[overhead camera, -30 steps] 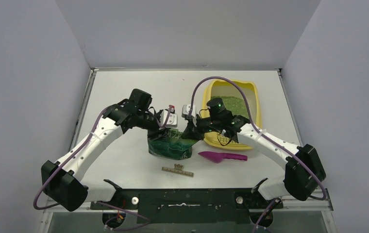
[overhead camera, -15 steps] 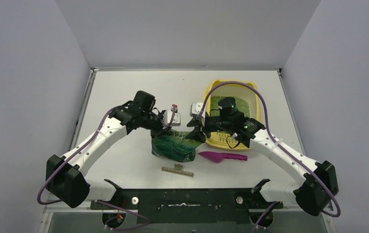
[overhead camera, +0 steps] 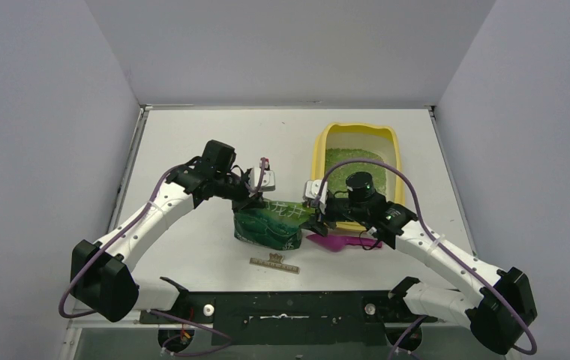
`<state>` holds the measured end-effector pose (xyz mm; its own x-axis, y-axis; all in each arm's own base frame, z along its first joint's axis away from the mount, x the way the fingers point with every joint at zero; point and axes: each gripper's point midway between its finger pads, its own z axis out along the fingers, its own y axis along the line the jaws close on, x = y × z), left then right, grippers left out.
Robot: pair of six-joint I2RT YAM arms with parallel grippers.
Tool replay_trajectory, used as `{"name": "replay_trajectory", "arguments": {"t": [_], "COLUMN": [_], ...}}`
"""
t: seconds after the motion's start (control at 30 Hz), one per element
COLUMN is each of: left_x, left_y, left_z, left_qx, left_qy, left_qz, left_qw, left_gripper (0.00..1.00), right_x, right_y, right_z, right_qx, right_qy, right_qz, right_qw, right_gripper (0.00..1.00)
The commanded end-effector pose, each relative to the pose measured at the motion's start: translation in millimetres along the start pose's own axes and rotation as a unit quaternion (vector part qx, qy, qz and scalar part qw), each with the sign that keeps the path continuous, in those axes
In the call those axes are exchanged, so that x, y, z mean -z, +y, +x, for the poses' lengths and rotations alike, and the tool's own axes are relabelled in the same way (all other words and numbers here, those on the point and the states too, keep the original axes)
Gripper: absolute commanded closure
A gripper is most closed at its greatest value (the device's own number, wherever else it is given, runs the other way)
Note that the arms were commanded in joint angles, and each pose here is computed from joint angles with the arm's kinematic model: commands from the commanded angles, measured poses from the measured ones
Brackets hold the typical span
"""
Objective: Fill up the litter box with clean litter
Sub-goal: Close the cat litter bag at the center of the board.
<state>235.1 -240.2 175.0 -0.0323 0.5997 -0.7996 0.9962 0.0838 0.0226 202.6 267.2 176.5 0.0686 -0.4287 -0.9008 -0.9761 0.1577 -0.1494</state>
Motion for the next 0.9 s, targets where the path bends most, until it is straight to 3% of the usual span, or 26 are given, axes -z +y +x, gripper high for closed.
{"name": "replay_trajectory", "arguments": {"t": [0.0, 0.1, 0.3, 0.43, 0.63, 0.77, 0.87], "left_x": [7, 9, 14, 18, 37, 46, 47], "left_y": [4, 5, 6, 8, 15, 16, 16], "left_z": [-7, -7, -7, -2, 11, 24, 29], "left_qx": [-0.006, -0.007, -0.005, -0.006, 0.000, 0.008, 0.014], "left_qy": [-0.014, -0.014, -0.015, -0.004, 0.023, 0.036, 0.043], "left_qz": [-0.011, -0.016, -0.021, -0.033, -0.075, -0.095, -0.098], "left_qw": [1.000, 1.000, 1.000, 0.999, 0.997, 0.995, 0.994], "left_gripper": [1.00, 1.00, 1.00, 1.00, 1.00, 1.00, 1.00], "right_x": [2, -4, -11, -7, 11, 9, 2], "right_y": [-17, -13, -21, -26, -33, -41, -52], "right_z": [-12, -5, -6, -32, -97, -100, -86], "right_qx": [0.049, 0.036, 0.015, 0.021, 0.001, -0.029, -0.066], "right_qy": [0.001, 0.015, 0.024, -0.001, -0.063, -0.060, -0.014], "right_qz": [0.024, 0.001, 0.004, -0.008, -0.047, -0.058, -0.051], "right_qw": [0.999, 0.999, 1.000, 1.000, 0.997, 0.996, 0.996], "right_gripper": [0.47, 0.60, 0.64, 1.00, 1.00, 1.00, 1.00]}}
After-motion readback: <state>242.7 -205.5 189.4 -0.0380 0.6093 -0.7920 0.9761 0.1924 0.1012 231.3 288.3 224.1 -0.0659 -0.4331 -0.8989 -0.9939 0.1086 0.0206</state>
